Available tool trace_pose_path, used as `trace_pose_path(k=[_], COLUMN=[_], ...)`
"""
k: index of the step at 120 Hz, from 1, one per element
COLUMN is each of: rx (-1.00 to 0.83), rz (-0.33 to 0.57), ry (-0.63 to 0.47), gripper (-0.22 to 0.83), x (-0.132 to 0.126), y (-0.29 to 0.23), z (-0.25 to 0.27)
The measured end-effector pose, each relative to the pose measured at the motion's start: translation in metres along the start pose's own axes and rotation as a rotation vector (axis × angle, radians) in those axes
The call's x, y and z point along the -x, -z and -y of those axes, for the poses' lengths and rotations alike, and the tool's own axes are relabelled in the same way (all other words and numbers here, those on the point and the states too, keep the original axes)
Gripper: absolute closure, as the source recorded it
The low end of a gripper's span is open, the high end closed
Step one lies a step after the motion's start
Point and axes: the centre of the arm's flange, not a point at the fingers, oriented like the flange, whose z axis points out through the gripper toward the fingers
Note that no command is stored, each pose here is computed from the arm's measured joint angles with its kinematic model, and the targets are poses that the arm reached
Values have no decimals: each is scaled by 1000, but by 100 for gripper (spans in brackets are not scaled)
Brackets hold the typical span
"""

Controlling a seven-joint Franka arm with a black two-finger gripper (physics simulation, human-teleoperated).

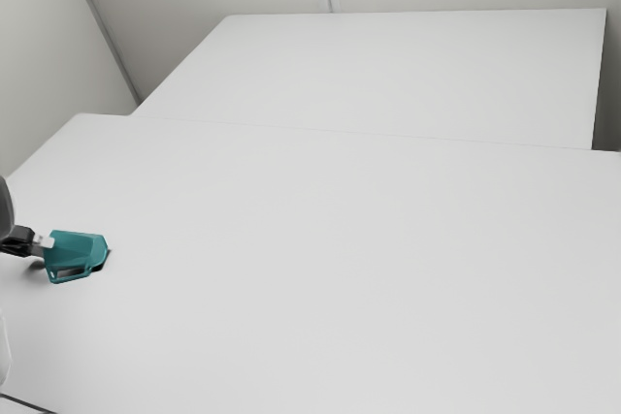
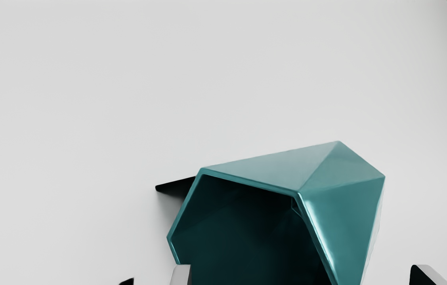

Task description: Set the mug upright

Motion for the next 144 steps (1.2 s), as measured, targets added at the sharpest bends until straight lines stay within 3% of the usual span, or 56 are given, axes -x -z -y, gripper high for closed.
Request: trace_pose_path(k=[32, 98, 124, 144], rx=[9, 32, 40, 62], rz=[-12, -33, -35, -47], ry=[-6, -5, -23, -76], gripper=[18, 71, 74, 75], x=[-3, -4, -13, -38], y=[-4, -11, -15, -24], z=[-1, -2, -6, -22])
